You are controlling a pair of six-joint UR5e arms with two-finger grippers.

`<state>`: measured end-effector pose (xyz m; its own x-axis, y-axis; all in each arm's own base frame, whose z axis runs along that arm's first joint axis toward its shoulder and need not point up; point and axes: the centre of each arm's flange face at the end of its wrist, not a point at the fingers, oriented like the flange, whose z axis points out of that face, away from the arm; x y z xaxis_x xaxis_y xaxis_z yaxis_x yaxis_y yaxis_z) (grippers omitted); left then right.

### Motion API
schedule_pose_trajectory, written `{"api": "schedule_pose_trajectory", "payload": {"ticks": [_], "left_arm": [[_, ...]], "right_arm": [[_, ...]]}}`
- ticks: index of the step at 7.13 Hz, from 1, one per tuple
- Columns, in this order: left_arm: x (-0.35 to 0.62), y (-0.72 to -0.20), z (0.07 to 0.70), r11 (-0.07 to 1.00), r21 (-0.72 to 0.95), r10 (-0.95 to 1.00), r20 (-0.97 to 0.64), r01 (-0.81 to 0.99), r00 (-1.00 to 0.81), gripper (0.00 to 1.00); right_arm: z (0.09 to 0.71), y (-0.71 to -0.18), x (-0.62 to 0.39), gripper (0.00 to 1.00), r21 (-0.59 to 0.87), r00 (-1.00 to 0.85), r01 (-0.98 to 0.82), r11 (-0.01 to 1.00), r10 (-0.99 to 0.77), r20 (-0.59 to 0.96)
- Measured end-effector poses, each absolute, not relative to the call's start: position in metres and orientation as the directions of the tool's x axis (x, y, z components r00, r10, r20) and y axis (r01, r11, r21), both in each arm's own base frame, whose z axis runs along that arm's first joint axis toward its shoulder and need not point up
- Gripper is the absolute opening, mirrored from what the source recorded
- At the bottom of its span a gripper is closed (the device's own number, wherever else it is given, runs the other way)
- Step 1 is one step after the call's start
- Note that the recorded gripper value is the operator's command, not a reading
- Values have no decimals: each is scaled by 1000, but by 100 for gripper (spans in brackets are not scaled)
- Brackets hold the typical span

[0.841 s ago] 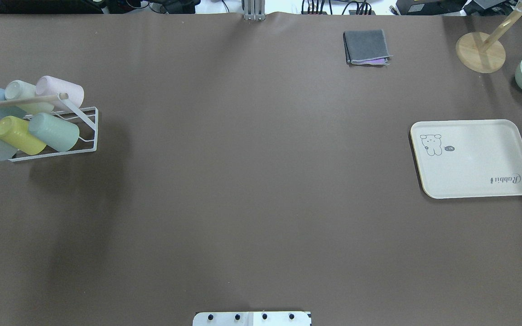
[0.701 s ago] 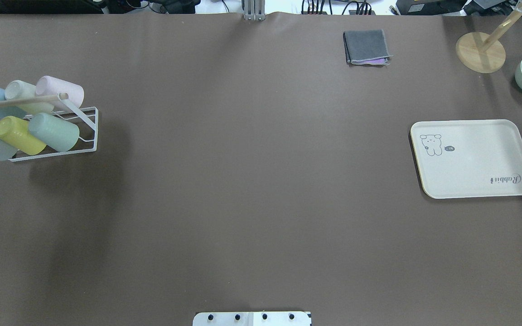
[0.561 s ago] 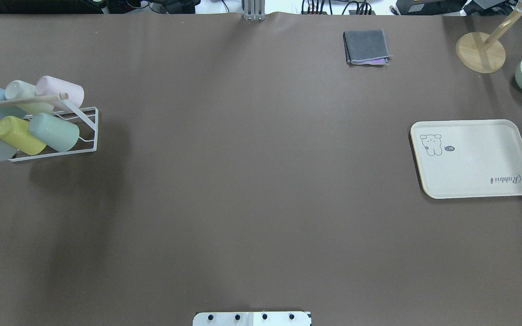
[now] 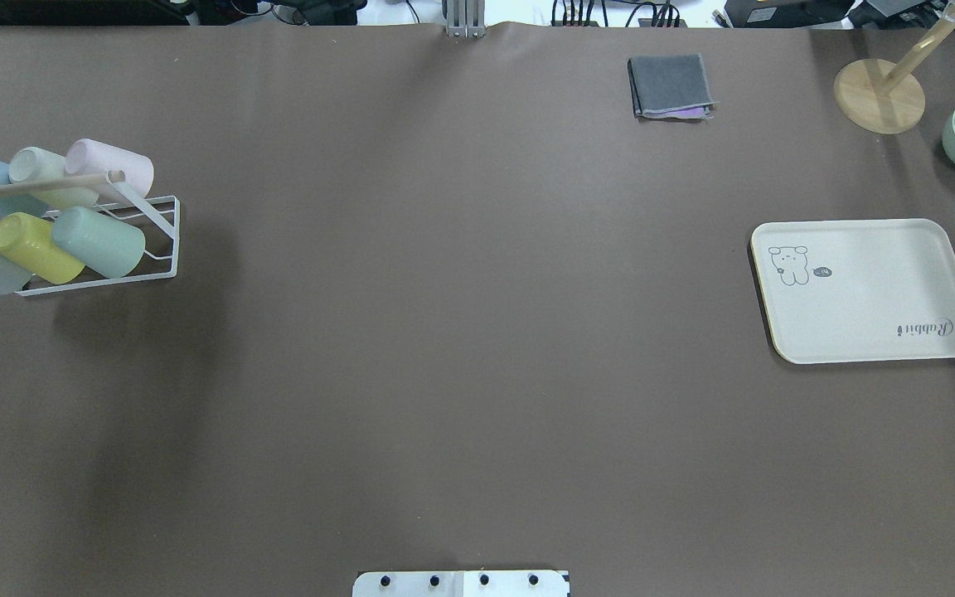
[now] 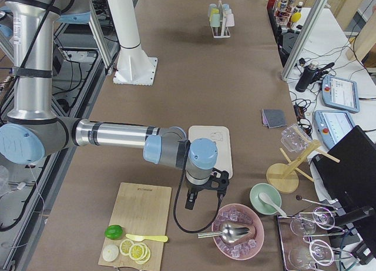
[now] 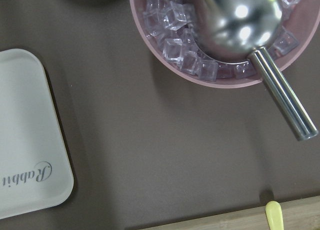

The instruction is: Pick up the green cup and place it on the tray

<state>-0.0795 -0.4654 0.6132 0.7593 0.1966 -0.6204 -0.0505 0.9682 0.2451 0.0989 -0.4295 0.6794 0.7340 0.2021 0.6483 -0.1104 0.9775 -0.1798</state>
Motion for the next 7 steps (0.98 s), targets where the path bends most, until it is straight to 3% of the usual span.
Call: {"api": "schedule_pose_trajectory", "payload": {"ticks": [7], "left_arm": [[-82, -463, 613, 969, 244, 191, -624, -44, 757, 98]], "right_arm": [[709, -421, 86, 100, -63, 686, -102, 993, 116, 718]]}}
